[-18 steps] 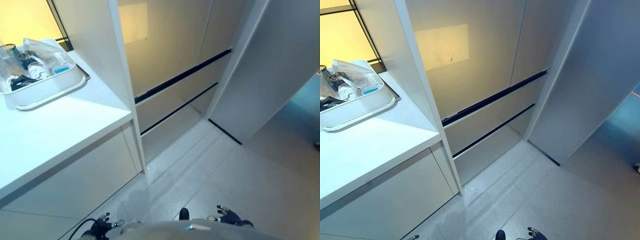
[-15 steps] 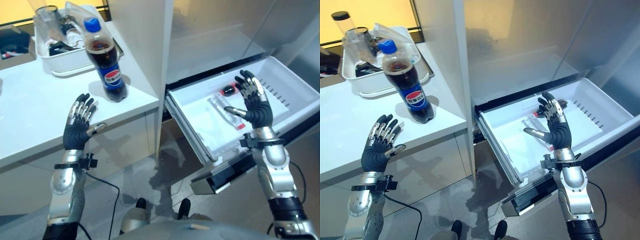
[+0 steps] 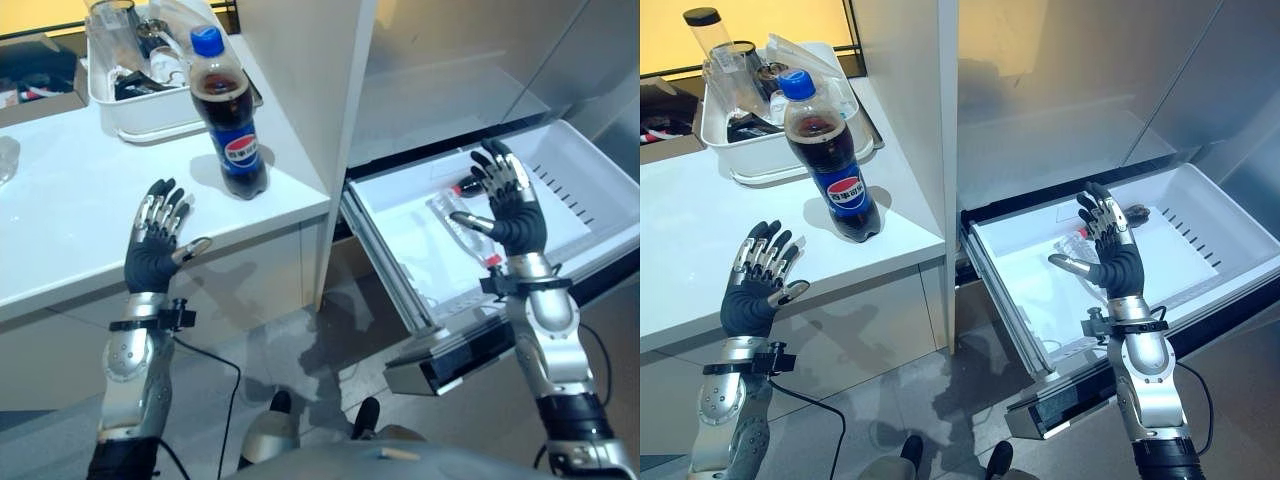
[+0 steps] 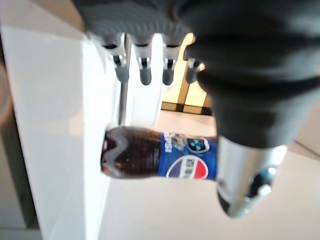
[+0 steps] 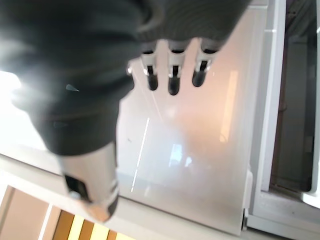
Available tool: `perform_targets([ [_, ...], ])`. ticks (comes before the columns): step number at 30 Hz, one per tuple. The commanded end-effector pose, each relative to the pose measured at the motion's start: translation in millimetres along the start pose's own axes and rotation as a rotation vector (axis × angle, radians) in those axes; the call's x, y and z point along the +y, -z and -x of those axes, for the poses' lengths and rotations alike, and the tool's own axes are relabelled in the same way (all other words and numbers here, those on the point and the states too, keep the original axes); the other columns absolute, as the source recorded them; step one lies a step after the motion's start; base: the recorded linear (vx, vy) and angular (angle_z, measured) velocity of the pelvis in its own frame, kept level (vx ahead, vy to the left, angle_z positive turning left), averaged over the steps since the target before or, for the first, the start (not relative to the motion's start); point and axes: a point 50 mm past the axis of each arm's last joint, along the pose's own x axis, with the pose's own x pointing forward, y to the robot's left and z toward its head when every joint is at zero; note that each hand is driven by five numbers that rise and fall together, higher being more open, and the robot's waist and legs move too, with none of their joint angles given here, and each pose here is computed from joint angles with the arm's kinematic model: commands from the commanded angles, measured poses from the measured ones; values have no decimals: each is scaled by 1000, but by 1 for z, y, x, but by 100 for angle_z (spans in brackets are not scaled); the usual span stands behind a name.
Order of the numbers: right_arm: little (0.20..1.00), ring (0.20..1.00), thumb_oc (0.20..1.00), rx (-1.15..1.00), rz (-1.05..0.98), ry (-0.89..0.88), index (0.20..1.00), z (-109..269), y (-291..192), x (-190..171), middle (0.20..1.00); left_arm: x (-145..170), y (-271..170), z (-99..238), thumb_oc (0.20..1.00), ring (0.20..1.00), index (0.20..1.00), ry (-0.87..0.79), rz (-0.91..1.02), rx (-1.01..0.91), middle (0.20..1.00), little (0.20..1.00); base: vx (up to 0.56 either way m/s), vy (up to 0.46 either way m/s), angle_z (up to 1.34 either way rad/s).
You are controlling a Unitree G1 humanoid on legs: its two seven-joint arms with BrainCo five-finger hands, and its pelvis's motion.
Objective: Take the drinks into the refrigerator
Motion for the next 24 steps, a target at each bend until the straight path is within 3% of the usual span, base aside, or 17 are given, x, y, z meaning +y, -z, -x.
perform_targets([
  [1, 1000, 1000, 1000, -142, -3, -31, 1000, -16, -22, 3, 1000, 3, -21, -9, 1000, 1000, 1000, -12, -49, -130, 1000, 1000, 2, 13, -4],
  [9, 1000, 1000, 1000, -138, 3, -49, 1000, -17, -22, 4, 1000, 4, -20, -13, 1000, 1000, 1000, -10, -81, -128, 1000, 1000, 10, 14, -14],
  [24, 1000, 1000, 1000, -146, -6, -151, 1000, -23, -27, 12, 1000, 22, -26, -43, 1000, 1000, 1000, -57, -328, -139, 1000, 1000, 8, 8, -9],
])
